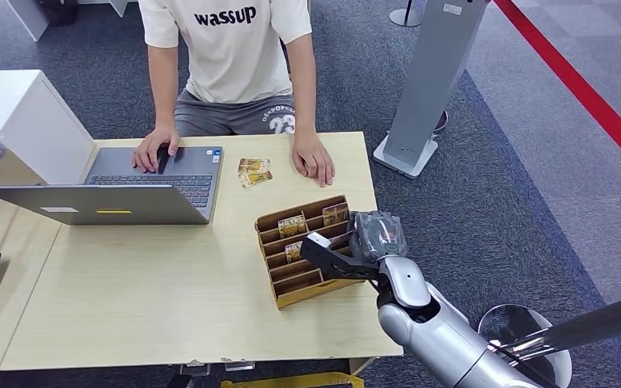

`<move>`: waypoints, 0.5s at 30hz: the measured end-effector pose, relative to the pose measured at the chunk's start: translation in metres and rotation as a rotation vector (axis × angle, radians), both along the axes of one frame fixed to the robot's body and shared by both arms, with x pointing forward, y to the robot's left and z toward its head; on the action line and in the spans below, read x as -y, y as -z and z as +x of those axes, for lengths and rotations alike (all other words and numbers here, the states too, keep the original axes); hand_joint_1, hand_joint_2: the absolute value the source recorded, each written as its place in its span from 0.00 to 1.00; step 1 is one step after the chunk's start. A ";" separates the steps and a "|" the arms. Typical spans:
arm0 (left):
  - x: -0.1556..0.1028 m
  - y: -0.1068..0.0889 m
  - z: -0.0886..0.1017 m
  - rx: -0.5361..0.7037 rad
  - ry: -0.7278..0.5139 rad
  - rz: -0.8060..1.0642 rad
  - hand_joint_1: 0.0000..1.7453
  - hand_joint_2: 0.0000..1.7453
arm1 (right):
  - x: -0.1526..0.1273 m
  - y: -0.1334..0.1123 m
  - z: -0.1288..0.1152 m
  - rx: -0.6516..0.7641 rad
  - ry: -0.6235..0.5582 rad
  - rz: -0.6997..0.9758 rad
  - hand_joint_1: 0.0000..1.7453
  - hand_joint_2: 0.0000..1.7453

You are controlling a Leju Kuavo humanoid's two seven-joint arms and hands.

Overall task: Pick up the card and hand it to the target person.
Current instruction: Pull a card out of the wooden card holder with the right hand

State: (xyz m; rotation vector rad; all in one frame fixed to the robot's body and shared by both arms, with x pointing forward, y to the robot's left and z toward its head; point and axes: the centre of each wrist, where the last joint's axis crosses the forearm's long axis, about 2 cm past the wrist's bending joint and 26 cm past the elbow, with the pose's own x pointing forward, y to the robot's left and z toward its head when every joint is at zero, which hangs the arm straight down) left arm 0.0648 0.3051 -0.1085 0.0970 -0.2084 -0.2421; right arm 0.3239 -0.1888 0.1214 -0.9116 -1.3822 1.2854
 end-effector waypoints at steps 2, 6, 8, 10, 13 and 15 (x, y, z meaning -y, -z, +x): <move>0.000 0.000 0.000 -0.001 0.001 0.000 0.00 0.25 | 0.000 0.000 0.000 0.000 -0.001 0.001 0.82 1.00; 0.000 0.000 -0.001 0.005 0.007 -0.023 0.00 1.00 | 0.000 0.000 0.000 -0.001 -0.001 0.003 0.82 1.00; 0.000 0.000 -0.001 0.009 0.010 -0.034 0.00 1.00 | 0.000 0.000 0.000 -0.001 0.000 0.003 0.82 1.00; 0.001 0.000 -0.001 0.014 0.012 -0.039 0.00 1.00 | 0.000 0.000 0.000 -0.001 0.000 0.003 0.82 1.00; 0.000 0.000 -0.001 0.021 0.012 -0.036 0.00 1.00 | 0.000 0.000 0.000 -0.001 0.002 0.004 0.82 1.00; 0.000 0.000 -0.001 0.022 0.010 -0.031 0.00 1.00 | 0.000 0.000 0.000 -0.001 0.003 0.005 0.82 1.00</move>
